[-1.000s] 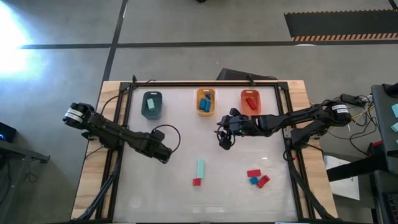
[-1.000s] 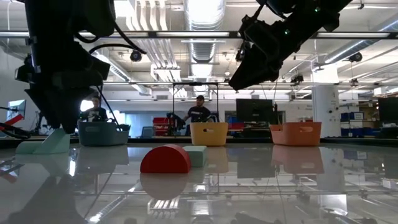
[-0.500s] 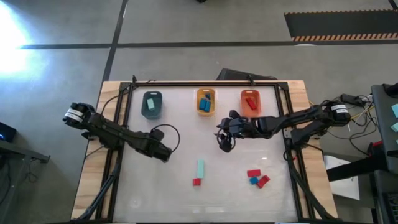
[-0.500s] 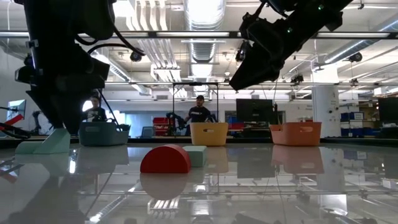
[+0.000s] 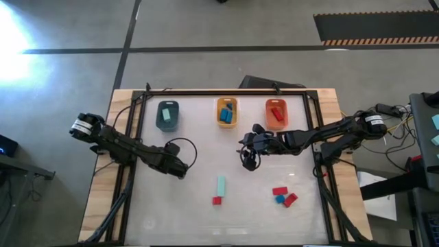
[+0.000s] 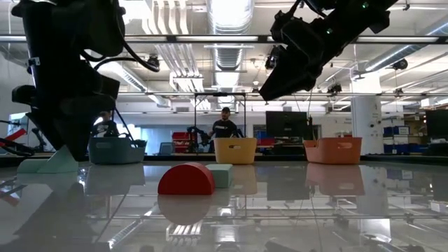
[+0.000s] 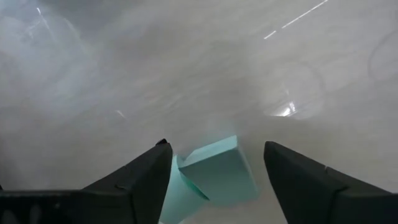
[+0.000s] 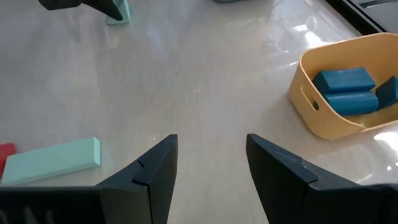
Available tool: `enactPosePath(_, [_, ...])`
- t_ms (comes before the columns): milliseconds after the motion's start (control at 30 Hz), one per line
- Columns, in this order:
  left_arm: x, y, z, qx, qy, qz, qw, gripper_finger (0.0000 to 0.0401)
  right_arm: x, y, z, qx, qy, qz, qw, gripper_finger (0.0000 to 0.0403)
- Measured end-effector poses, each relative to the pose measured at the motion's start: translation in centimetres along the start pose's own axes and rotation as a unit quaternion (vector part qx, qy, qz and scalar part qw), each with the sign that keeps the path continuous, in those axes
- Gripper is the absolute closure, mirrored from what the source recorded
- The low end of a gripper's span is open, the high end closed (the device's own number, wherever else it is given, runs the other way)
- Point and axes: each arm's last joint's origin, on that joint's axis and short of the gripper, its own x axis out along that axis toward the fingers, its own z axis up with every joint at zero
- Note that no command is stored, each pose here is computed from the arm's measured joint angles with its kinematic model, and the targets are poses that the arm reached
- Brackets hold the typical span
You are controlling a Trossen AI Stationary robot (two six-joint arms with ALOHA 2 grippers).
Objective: Sort & place blocks by color
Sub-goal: Put the light blue block into the green bin
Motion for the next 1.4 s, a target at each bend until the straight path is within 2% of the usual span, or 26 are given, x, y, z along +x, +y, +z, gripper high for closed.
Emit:
enactPosePath(367, [-0.1,-0.1,0.1,-0.001,-0.001,-0.003,1.000,0.0275,0.1,-0.1,-0.7,0.003,0.011,-0.002,1.000,0.0223])
enactPosePath(567, [-0.7,-0.4,0.3,0.010,-0.003,-0.013,1.000,0.0281,-0.2,0.2,-1.5,0.002,0.041,-0.002,0.999,0.0223])
enactPosePath(800, [-5.7,-1.6,2.4,0.066,-0.084,-0.096,0.990,0.0274,-1.9,1.9,-3.0,-0.015,0.066,0.022,0.997,0.0230])
enactPosePath(933, [-9.7,-1.4,4.0,0.105,-0.157,-0.139,0.972,0.0273,-2.7,2.9,-4.0,-0.036,0.069,0.042,0.996,0.0235])
enactPosePath(1033, [-12.1,-0.7,5.1,0.118,-0.211,-0.150,0.959,0.0272,-3.1,3.4,-4.7,-0.047,0.061,0.037,0.996,0.0239])
enactPosePath(1167, [-13.4,0.7,6.6,0.125,-0.269,-0.124,0.947,0.0272,-3.5,3.7,-5.4,-0.056,0.045,0.023,0.997,0.0246])
enactPosePath(1267, [-12.8,2.0,8.0,0.115,-0.280,-0.093,0.949,0.0272,-3.5,3.8,-5.5,-0.054,0.034,0.027,0.998,0.0251])
enactPosePath(1400, [-10.7,3.7,10.1,0.107,-0.271,-0.027,0.956,0.0272,-3.5,3.8,-5.4,-0.058,0.022,0.029,0.998,0.0257])
